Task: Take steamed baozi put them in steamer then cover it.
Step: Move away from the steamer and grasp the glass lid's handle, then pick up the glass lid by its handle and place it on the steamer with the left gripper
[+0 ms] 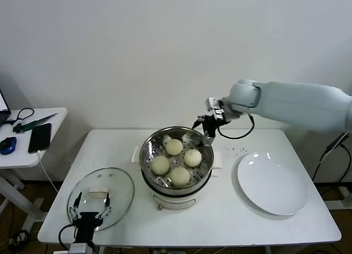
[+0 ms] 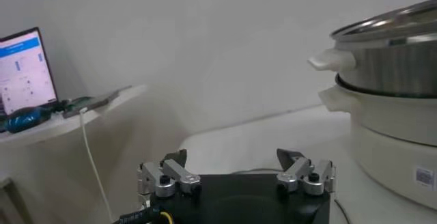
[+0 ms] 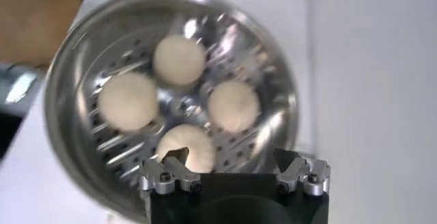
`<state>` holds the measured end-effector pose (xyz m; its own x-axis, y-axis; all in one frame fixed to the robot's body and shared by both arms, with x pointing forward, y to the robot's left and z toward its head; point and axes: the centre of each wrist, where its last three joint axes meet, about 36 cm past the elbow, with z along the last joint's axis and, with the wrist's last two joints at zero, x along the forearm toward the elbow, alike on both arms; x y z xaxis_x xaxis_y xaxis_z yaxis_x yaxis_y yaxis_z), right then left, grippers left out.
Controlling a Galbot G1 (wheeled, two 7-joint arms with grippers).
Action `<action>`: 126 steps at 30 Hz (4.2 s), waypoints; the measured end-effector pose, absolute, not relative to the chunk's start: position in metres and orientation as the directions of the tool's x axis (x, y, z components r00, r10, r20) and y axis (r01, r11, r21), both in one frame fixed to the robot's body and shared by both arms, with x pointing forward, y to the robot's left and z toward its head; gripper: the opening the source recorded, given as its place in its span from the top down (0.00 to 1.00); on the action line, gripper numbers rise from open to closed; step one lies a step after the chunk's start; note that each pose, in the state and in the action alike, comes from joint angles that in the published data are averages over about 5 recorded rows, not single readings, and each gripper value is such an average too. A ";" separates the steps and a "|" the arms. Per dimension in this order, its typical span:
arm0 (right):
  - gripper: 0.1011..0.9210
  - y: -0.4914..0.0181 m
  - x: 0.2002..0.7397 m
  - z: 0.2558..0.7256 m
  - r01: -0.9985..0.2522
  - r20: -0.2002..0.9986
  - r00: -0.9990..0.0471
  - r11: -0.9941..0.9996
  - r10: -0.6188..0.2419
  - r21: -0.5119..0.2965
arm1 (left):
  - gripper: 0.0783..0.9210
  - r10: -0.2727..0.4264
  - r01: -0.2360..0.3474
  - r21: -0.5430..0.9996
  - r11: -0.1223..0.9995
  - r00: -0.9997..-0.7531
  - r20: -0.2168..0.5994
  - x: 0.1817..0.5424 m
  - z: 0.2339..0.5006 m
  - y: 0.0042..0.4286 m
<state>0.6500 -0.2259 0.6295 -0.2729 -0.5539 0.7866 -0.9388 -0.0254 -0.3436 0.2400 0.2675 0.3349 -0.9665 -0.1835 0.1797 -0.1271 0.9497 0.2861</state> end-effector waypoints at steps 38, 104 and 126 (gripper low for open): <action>0.12 -0.366 0.487 0.460 -0.471 0.050 -0.881 0.864 -0.470 -0.178 | 0.12 -0.163 -0.019 0.774 0.632 -0.981 0.108 0.236 0.365 0.285; 0.12 -0.373 0.393 0.334 -0.312 0.212 -0.931 0.949 -0.298 -0.035 | 0.41 -0.161 0.100 0.988 -0.116 -0.984 0.081 0.320 0.246 0.307; 0.12 -0.370 0.396 0.331 -0.320 0.207 -0.930 0.946 -0.304 -0.048 | 0.93 -0.163 0.035 0.998 -0.056 -0.986 0.025 0.314 0.272 0.310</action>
